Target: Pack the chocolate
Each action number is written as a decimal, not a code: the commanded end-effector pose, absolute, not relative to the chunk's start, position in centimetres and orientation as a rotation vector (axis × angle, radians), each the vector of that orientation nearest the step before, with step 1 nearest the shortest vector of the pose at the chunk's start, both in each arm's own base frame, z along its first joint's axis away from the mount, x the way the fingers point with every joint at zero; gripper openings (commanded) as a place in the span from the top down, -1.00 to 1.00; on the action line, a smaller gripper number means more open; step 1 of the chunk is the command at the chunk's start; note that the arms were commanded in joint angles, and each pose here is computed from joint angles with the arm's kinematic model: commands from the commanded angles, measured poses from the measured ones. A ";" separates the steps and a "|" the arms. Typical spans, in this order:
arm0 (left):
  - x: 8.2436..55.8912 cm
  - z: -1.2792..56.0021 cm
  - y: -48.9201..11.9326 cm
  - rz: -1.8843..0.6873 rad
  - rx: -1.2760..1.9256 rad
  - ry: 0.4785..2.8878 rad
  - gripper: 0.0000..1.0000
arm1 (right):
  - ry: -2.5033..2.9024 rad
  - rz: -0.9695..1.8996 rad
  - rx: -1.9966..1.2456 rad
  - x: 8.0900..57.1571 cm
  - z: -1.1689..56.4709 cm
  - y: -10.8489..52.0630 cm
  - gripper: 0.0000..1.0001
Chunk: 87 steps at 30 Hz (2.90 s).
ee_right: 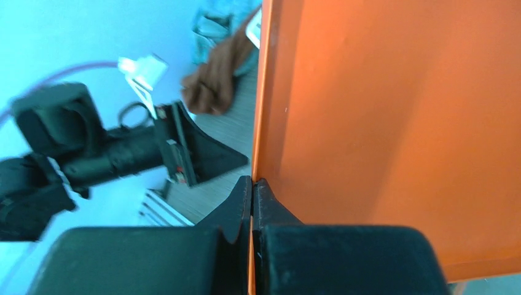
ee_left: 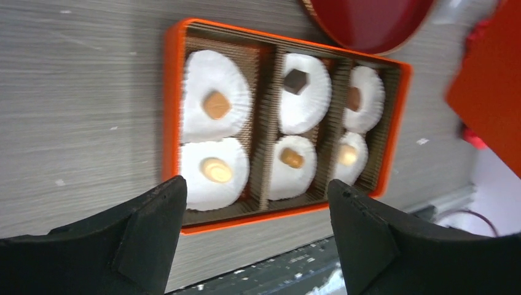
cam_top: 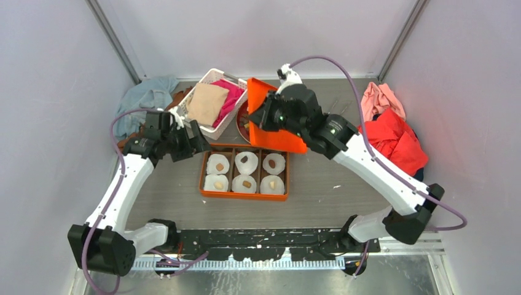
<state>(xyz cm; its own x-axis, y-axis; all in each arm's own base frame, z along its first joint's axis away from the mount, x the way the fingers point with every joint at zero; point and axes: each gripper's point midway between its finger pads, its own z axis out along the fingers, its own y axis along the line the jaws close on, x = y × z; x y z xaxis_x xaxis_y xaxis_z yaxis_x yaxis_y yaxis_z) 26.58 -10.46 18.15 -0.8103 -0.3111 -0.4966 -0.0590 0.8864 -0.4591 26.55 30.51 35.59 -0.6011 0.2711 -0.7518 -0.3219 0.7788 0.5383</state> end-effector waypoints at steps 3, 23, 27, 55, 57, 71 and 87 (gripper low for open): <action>28.0 22.1 -14.3 -0.968 -0.171 2.321 -0.73 | 1.705 1.293 -0.089 29.2 47.9 33.8 0.99; 35.8 26.2 -12.3 -1.509 -0.469 1.655 -0.76 | 1.238 2.103 -0.129 26.8 60.2 34.9 0.99; 35.3 28.1 -12.7 -1.710 -0.425 1.486 -0.75 | 1.183 2.182 -0.100 27.1 60.5 33.9 0.99; 38.0 30.9 -15.6 -1.920 -0.327 1.462 -0.75 | 1.009 2.494 -0.084 26.4 61.3 32.9 0.99; 37.9 31.9 -15.5 -1.922 -0.312 1.441 -0.75 | 1.015 2.499 -0.072 26.6 60.8 33.0 0.99; 37.4 35.1 -14.2 -1.932 -0.315 1.361 -0.36 | 1.039 2.465 0.018 28.1 58.6 31.7 0.99; 37.4 37.8 -10.1 -1.885 -0.332 1.303 0.13 | 1.148 2.384 0.271 33.6 50.4 27.4 0.99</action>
<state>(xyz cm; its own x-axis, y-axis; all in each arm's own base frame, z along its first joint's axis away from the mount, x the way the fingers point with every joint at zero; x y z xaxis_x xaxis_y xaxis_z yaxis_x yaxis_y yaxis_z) 40.07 -10.60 31.59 -0.6670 -0.7407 -0.0806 0.2820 -0.1508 -0.9475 34.05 28.43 51.44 -0.8779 0.4787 -0.0084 -0.3083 -0.5519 0.7748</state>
